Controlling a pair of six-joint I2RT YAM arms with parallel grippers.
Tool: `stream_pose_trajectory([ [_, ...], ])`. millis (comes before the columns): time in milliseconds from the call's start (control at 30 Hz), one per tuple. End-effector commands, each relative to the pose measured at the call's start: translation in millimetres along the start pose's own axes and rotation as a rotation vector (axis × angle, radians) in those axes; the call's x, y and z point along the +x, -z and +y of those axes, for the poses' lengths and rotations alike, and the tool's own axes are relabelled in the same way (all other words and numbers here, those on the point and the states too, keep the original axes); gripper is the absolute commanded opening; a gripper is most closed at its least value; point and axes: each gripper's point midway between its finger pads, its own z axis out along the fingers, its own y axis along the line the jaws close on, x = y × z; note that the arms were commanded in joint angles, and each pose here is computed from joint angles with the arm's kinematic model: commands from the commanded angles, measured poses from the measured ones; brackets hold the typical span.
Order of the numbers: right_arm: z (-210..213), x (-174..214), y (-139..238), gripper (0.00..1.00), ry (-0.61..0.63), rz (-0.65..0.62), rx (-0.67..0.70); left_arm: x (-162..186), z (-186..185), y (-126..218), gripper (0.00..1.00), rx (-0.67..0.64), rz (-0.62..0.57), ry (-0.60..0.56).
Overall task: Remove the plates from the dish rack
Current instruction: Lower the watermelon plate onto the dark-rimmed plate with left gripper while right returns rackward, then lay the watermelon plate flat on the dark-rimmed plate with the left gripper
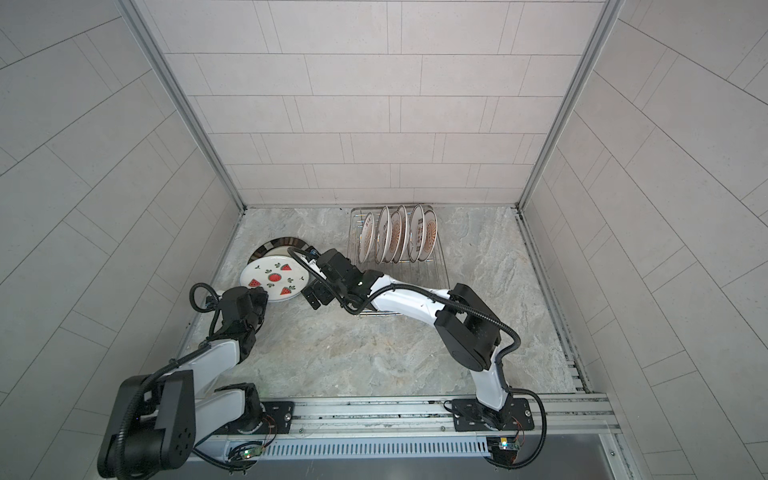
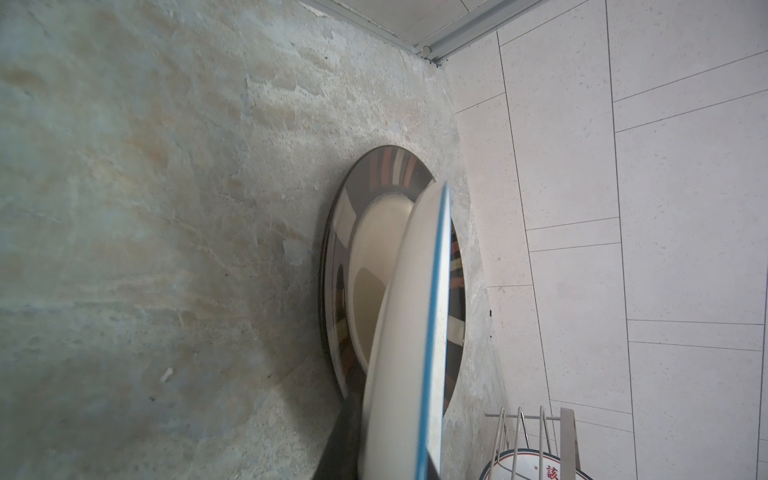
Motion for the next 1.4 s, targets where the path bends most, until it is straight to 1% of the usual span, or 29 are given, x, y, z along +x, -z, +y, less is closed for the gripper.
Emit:
stream_pose_trajectory([
  [0,-2.6,-0.3,1.9,1.00,0.011,-0.004,0.025,-24.1,-53.7,-3.2,0.09,0.153,-0.078,0.035],
  [100,-4.3,2.0,1.5,1.00,0.011,0.002,0.035,-22.3,-51.2,-8.3,0.14,0.140,-0.071,0.032],
  [367,-4.6,2.9,0.6,1.00,0.013,0.008,0.037,-18.5,-44.8,-19.3,0.16,0.103,-0.058,0.011],
  [600,-4.6,2.1,1.5,1.00,0.012,0.010,0.037,-21.2,-34.7,-27.3,0.21,0.051,-0.078,-0.002],
  [800,-4.9,2.5,0.8,1.00,0.013,0.011,0.039,-15.3,-31.3,-37.9,0.21,0.042,-0.053,-0.005],
  [1033,-4.3,2.4,-0.6,0.99,0.013,0.016,0.036,-17.0,-22.1,-43.2,0.27,-0.016,-0.066,-0.039],
  [1067,-4.3,2.6,-1.0,1.00,0.013,0.017,0.036,-18.4,-22.2,-43.4,0.29,-0.027,-0.069,-0.051],
  [1300,-4.1,3.0,-2.6,1.00,0.012,0.020,0.035,-21.3,-17.2,-45.3,0.32,-0.070,-0.084,-0.078],
  [1333,-3.6,3.7,-3.4,1.00,0.012,0.022,0.032,-21.2,-16.5,-46.4,0.35,-0.072,-0.084,-0.080],
  [1367,-2.9,3.8,-4.1,1.00,0.012,0.024,0.028,-21.2,-15.6,-47.3,0.37,-0.077,-0.085,-0.081],
])
